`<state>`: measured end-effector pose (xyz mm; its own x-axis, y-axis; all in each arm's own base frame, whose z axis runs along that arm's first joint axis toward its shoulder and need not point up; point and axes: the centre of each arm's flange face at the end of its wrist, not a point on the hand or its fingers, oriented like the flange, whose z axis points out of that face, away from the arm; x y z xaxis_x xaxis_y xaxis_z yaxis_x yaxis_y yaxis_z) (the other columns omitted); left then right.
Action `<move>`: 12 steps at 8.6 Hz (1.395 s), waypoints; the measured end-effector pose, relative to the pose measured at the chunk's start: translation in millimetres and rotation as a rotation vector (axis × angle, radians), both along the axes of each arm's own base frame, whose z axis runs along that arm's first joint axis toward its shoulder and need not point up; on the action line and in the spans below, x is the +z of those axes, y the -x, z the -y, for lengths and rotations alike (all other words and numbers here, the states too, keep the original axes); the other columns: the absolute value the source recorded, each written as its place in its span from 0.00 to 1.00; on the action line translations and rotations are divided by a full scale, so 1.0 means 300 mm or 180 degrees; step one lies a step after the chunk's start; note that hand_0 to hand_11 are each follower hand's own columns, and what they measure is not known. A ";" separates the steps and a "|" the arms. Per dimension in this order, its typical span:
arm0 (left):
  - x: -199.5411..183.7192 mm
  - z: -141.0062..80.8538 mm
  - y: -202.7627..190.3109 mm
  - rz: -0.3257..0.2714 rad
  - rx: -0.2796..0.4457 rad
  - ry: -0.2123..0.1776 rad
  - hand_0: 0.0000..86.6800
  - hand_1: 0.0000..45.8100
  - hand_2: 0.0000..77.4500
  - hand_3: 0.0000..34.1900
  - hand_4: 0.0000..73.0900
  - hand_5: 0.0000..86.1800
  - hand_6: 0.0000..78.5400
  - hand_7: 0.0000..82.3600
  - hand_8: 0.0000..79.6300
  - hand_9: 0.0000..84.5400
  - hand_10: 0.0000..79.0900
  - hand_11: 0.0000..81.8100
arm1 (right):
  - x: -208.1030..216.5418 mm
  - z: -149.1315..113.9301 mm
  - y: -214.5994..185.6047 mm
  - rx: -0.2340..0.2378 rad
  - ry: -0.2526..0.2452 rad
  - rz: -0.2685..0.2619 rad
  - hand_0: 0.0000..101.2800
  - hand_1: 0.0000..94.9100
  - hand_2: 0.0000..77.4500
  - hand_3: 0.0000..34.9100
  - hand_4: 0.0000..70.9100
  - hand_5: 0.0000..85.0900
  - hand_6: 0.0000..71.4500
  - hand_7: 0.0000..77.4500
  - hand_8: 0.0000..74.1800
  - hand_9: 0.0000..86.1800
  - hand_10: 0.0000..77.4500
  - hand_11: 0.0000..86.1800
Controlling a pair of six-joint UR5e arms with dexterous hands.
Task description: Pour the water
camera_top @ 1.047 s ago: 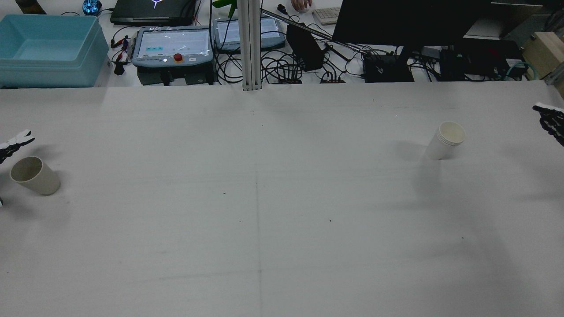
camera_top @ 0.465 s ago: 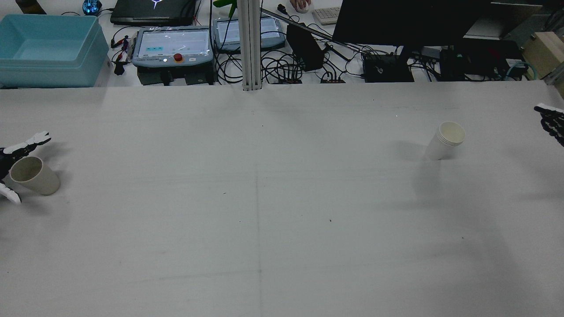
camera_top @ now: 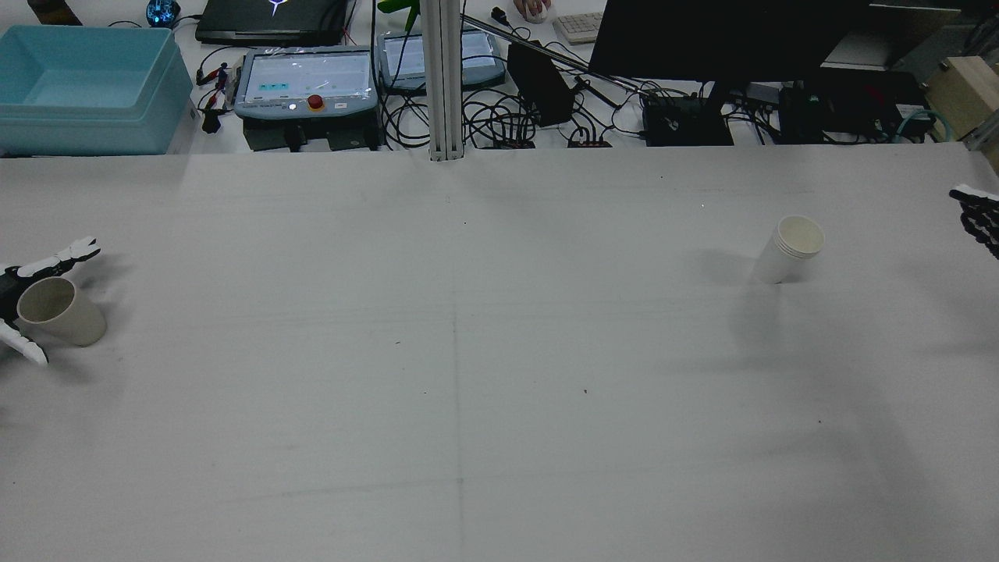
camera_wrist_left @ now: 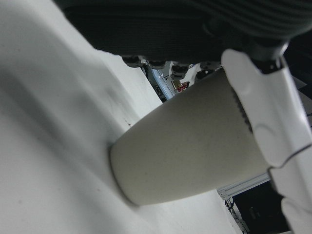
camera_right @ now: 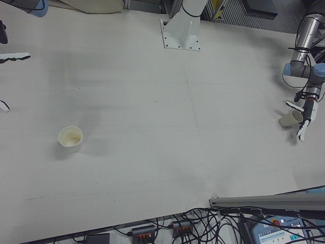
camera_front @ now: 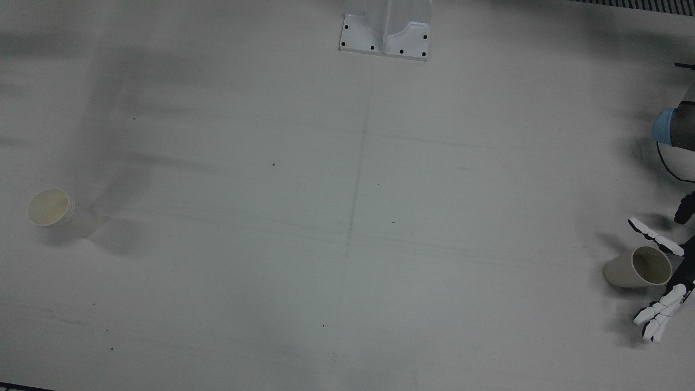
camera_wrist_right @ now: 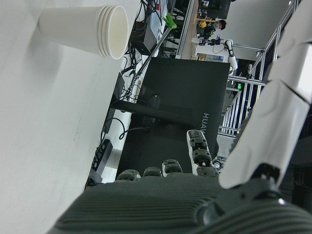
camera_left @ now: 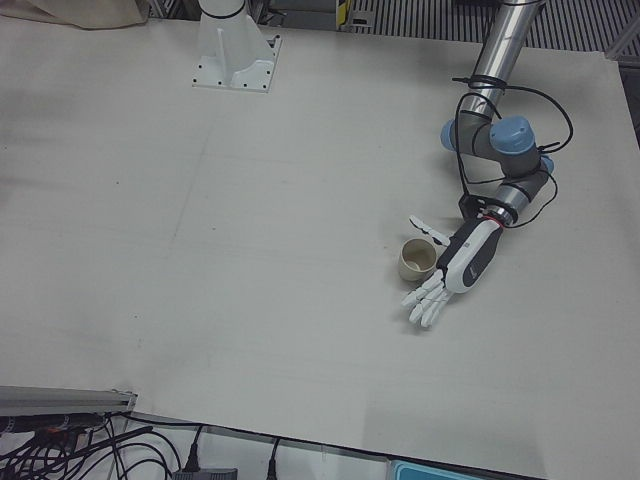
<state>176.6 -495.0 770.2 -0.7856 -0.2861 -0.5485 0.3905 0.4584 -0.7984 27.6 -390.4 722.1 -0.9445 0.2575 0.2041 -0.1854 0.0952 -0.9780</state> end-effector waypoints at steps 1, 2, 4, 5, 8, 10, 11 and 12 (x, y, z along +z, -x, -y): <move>-0.008 0.004 -0.004 -0.0023 0.0002 -0.0018 0.58 0.14 0.02 0.00 0.23 0.06 0.06 0.05 0.00 0.01 0.01 0.01 | 0.001 -0.001 -0.003 0.0006 0.0004 0.0004 0.47 0.13 0.06 0.00 0.03 0.14 0.05 0.06 0.00 0.01 0.00 0.01; -0.017 0.010 -0.005 -0.0063 -0.0013 -0.0024 0.59 0.14 0.02 0.00 0.43 0.15 0.06 0.02 0.00 0.01 0.01 0.01 | 0.003 -0.002 -0.005 0.0010 0.0009 0.0006 0.47 0.13 0.06 0.00 0.03 0.14 0.05 0.06 0.00 0.01 0.00 0.01; -0.020 0.015 0.001 -0.0131 -0.0078 0.0038 0.60 0.14 0.02 0.00 0.57 0.28 0.06 0.02 0.00 0.01 0.01 0.01 | 0.007 -0.005 -0.009 0.0017 0.0019 0.0013 0.47 0.14 0.01 0.00 0.03 0.14 0.05 0.04 0.00 0.01 0.00 0.01; -0.022 0.019 0.000 -0.0162 -0.0081 0.0081 0.60 0.07 0.02 0.00 0.70 0.39 0.12 0.12 0.01 0.01 0.01 0.01 | 0.008 -0.007 -0.011 0.0023 0.0022 0.0016 0.47 0.13 0.07 0.00 0.03 0.13 0.05 0.04 0.00 0.01 0.00 0.01; -0.030 0.024 -0.002 -0.0264 -0.0057 0.0201 0.67 0.26 0.01 0.00 0.73 0.37 0.17 0.19 0.05 0.03 0.03 0.05 | 0.009 -0.008 -0.016 0.0034 0.0025 0.0018 0.47 0.15 0.01 0.00 0.03 0.13 0.02 0.01 0.00 0.01 0.00 0.01; -0.031 0.025 -0.002 -0.0316 -0.0040 0.0250 0.61 0.42 0.01 0.00 0.73 0.37 0.17 0.20 0.05 0.06 0.03 0.05 | 0.007 -0.007 -0.019 0.0044 0.0020 0.0025 0.47 0.09 0.06 0.00 0.03 0.13 0.02 0.01 0.00 0.01 0.00 0.01; -0.029 0.023 -0.001 -0.0372 -0.0024 0.0300 0.59 0.43 0.04 0.00 0.73 0.37 0.17 0.20 0.05 0.06 0.03 0.05 | 0.004 0.001 -0.014 0.0034 -0.0011 0.0009 0.47 0.14 0.04 0.00 0.03 0.13 0.02 0.01 0.00 0.01 0.00 0.01; -0.028 0.023 0.000 -0.0455 -0.0002 0.0357 0.59 0.42 0.15 0.00 0.73 0.37 0.17 0.20 0.05 0.06 0.03 0.05 | 0.040 0.014 -0.005 0.0018 -0.0032 -0.0049 0.47 0.14 0.04 0.00 0.02 0.13 0.02 0.01 0.00 0.01 0.00 0.01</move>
<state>176.7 -501.9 761.7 -0.8535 -0.3387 -0.3960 0.2697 0.3631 -0.8919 29.0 -394.6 734.2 -0.9427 0.2500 0.2212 -0.2010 0.1040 -0.9741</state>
